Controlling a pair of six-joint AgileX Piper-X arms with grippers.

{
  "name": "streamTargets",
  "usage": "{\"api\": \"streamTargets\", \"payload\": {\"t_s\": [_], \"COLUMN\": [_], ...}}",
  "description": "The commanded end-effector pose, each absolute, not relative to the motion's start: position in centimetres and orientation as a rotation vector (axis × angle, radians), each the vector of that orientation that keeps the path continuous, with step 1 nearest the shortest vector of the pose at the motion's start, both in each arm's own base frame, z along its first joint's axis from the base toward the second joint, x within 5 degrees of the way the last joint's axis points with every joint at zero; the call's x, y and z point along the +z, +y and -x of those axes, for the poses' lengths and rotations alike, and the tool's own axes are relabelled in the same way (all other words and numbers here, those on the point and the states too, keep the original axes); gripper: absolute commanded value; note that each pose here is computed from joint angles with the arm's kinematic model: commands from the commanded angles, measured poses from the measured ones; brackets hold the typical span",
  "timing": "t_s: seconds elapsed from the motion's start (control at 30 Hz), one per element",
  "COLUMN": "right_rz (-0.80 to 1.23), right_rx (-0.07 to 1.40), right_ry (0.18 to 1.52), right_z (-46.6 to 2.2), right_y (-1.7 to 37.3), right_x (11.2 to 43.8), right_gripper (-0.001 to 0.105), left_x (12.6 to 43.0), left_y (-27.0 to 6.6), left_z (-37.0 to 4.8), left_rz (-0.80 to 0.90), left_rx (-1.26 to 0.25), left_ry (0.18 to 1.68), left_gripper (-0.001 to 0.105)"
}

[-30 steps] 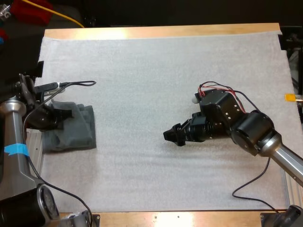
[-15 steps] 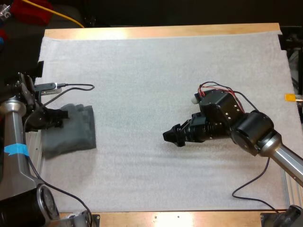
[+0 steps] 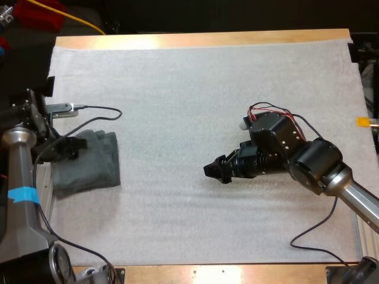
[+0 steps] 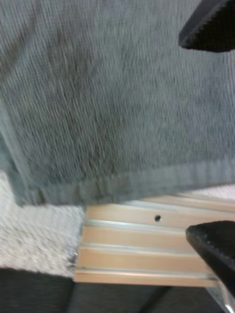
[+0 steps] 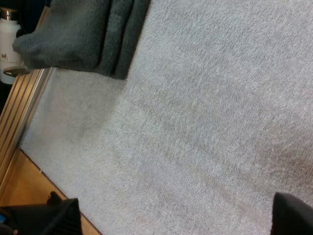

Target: Pick towel from pile, fold and stack

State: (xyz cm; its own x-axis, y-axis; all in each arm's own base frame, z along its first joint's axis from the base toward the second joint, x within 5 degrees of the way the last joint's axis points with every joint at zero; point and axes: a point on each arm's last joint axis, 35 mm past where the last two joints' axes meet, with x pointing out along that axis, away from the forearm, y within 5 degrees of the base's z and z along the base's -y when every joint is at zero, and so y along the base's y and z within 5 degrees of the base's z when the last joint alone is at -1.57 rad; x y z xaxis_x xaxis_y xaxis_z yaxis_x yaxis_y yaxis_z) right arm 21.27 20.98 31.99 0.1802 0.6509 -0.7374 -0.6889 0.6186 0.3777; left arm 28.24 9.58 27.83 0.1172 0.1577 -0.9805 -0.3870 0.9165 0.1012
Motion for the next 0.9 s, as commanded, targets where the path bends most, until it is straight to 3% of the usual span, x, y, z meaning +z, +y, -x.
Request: {"api": "streamTargets", "payload": {"t_s": [0.0,0.47,0.87], "right_rz": [0.045,0.045,0.045], "right_rx": [0.958,0.958,0.958], "right_ry": [1.021,1.021,1.021], "right_z": [-21.0,-21.0,-21.0], "right_y": [20.8,20.8,20.8], "right_x": [32.3,32.3,32.3], "right_gripper": [0.075,0.075,0.075], "left_x": [28.5,28.5,23.5], "left_y": [9.3,8.0,7.7], "left_z": [-28.2,-27.9,-27.0], "left_rz": [0.202,0.27,0.284], "left_rx": [0.398,0.293,0.296], "left_ry": [1.381,1.419,1.469], "left_gripper": [0.068,0.068,0.068]}}
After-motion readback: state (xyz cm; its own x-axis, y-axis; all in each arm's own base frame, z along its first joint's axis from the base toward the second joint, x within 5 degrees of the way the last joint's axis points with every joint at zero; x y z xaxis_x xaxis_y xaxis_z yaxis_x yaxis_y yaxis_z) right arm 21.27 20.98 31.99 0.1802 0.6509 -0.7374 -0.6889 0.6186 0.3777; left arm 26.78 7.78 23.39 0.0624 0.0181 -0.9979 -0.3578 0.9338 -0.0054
